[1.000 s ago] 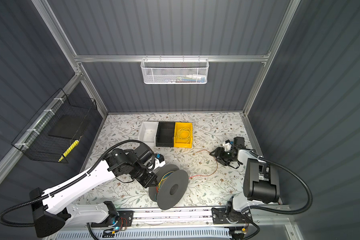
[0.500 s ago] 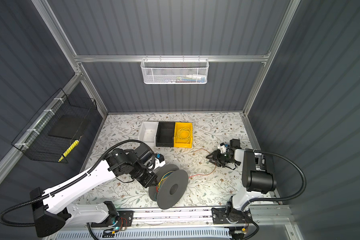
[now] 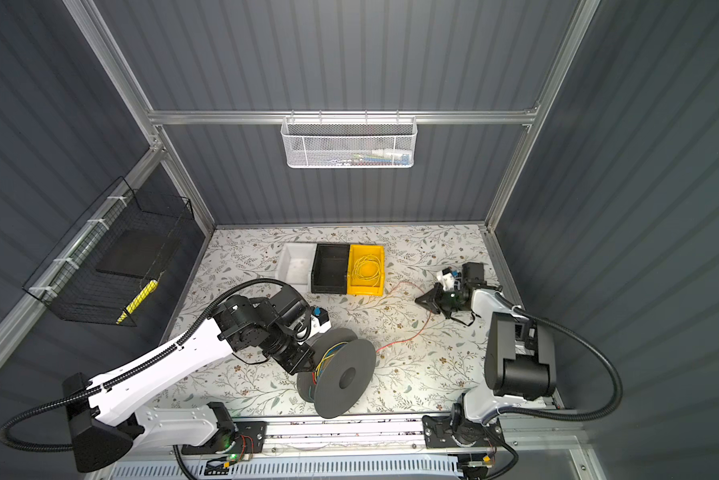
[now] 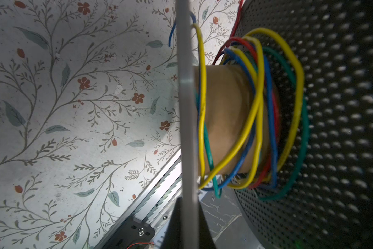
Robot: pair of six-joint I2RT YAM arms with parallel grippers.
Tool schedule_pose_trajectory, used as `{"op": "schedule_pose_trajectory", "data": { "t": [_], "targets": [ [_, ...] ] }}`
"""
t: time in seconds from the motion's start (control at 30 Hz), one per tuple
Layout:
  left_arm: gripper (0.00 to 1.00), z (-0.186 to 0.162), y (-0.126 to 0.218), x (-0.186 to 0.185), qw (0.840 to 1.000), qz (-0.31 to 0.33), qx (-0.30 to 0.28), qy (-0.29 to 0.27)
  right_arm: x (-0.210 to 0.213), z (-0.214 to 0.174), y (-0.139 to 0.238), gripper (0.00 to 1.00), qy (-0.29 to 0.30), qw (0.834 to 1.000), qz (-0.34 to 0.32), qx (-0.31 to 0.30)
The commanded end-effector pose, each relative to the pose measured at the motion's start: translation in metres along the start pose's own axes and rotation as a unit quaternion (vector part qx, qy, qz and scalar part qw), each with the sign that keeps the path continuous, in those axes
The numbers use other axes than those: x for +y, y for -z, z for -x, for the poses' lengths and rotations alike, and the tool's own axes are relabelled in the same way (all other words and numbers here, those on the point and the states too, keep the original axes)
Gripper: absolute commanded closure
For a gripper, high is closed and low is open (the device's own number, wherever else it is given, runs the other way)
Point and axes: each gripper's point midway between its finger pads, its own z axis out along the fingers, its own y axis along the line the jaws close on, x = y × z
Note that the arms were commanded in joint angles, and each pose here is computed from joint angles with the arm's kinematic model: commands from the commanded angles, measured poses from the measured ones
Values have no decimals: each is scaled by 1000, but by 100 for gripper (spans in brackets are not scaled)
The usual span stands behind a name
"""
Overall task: Wrap the cables
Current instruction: 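Raise the red wire above the spool with right while left tilts spool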
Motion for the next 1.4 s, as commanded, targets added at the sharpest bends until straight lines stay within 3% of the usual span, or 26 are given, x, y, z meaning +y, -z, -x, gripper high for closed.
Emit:
{"op": "schedule_pose_trajectory", "data": {
  "t": [0.0, 0.1, 0.23, 0.33, 0.57, 0.77, 0.87, 1.0, 1.13, 1.23, 1.37],
  "targets": [
    [100, 14, 17, -14, 999, -14, -7, -37, 78, 26, 55, 100, 71, 996, 11, -60],
    [100, 20, 17, -1, 999, 34, 8, -42, 157, 38, 106, 100, 130, 985, 36, -108],
    [100, 56, 28, 2, 996, 74, -36, -29, 255, 28, 159, 100, 190, 967, 93, -139],
    [100, 84, 26, -4, 993, 91, -70, -8, 309, 3, 178, 100, 222, 955, 140, -138],
    [100, 124, 36, 3, 973, 122, -176, 91, 367, -57, 190, 100, 248, 936, 222, -117],
    [100, 152, 39, 10, 955, 141, -233, 119, 394, -93, 192, 100, 265, 924, 256, -102],
    [100, 161, 45, 24, 939, 188, -254, 138, 413, -107, 192, 100, 265, 915, 289, -94],
    [100, 194, 71, 14, 900, 129, -373, 184, 440, -139, 202, 100, 269, 895, 347, -81],
    [100, 233, 103, 0, 855, 73, -464, 220, 440, -179, 217, 100, 263, 879, 391, -74],
    [100, 256, 123, -2, 817, 2, -514, 260, 417, -191, 221, 100, 246, 879, 398, -90],
    [100, 272, 145, 8, 756, -115, -570, 302, 363, -179, 228, 100, 209, 889, 371, -167]
  ]
}}
